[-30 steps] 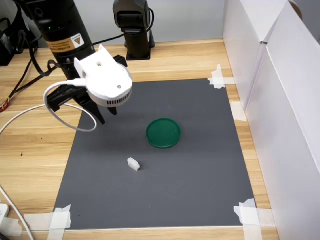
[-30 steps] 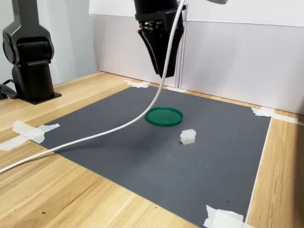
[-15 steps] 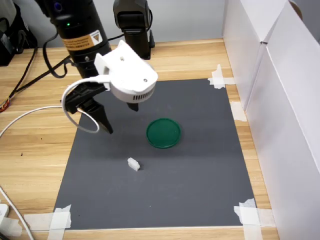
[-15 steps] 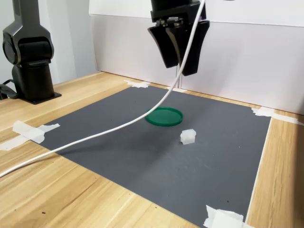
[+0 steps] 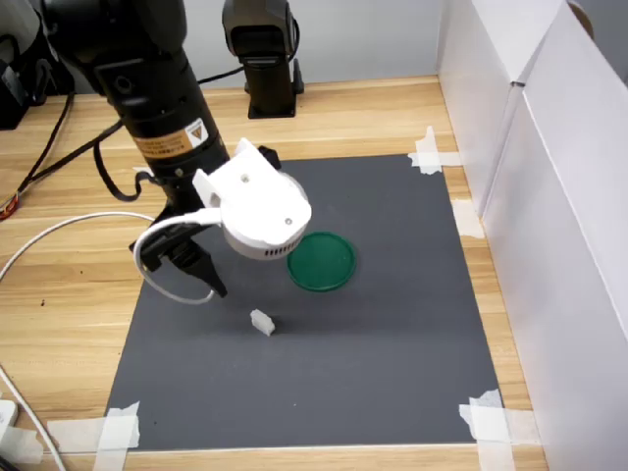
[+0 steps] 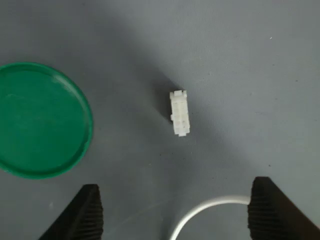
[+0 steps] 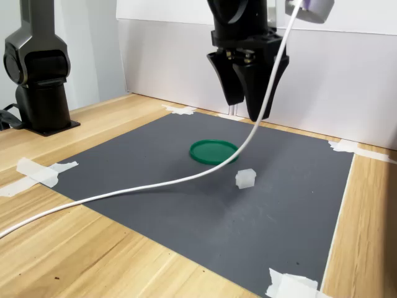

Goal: Grasp a white terminal and put it in the green lid.

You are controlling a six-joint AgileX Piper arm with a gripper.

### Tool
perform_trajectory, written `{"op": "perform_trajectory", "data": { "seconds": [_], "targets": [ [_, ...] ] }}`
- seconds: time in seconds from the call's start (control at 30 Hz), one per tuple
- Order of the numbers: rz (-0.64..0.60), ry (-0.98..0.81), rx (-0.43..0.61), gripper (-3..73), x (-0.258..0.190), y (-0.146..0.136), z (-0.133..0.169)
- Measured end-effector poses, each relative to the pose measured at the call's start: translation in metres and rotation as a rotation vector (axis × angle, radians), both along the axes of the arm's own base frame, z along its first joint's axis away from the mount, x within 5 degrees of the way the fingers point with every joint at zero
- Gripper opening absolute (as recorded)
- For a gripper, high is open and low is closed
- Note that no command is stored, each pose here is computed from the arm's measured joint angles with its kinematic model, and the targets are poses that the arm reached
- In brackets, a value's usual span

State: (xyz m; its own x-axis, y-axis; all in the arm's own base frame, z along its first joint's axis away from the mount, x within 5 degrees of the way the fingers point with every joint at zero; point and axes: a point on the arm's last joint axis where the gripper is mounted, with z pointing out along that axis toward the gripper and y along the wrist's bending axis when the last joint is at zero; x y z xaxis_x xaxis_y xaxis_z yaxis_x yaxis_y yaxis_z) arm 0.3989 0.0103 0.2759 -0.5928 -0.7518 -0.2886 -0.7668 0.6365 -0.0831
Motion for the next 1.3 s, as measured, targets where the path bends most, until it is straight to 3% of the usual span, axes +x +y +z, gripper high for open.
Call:
{"op": "perform_trajectory", "data": {
  "seconds": [0.37,1.3],
  "targets": [
    [0.03,0.014,-0.089,70.2,0.009,0.016,-0.02],
    [0.045,0.026,-0.122,70.1,0.018,0.022,-0.08]
  ]
}}
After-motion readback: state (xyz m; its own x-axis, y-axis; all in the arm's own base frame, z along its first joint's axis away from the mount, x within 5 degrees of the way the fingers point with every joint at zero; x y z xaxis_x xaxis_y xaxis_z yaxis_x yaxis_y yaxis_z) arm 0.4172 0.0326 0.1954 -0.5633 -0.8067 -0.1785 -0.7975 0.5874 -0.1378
